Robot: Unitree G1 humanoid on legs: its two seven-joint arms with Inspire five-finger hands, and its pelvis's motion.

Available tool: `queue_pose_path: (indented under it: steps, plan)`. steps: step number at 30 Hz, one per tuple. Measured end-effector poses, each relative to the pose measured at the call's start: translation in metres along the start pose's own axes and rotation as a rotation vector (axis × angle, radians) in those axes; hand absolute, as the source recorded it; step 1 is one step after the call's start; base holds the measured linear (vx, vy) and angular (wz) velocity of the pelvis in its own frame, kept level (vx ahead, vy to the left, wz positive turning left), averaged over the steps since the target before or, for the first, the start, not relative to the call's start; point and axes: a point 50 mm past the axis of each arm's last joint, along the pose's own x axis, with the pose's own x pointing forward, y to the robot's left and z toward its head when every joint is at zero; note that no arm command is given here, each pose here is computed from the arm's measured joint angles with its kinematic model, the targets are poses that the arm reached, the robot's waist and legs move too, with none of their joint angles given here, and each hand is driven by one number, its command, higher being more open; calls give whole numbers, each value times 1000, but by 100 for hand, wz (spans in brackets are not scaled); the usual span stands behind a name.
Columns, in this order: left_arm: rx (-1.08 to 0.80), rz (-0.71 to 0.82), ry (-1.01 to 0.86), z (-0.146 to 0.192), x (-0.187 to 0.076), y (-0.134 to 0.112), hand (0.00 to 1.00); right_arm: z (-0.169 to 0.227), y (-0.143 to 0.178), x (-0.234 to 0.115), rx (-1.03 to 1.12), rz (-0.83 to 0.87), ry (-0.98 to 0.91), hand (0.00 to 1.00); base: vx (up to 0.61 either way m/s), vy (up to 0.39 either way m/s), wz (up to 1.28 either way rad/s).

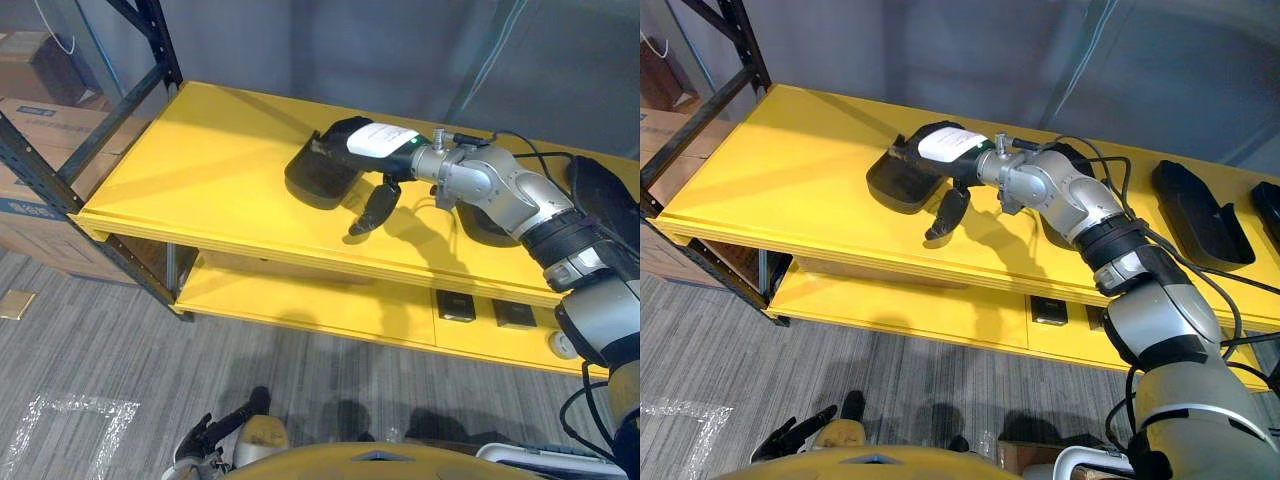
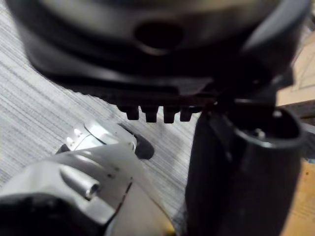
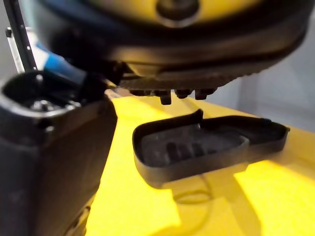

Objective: Walk over and take three plastic housings, then place them on the shelf

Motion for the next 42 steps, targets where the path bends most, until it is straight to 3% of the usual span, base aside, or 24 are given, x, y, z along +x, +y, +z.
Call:
queue_pose_path:
  steps: [15,42]
  plan:
    - [2,-11,-1,6,0,-4,100,6,13,6,-42,227,-43,100,-13,-8,0]
    - [2,16,-10,9,0,4,100,-1,24,7,-140,207,-32,100,-4,-4,0]
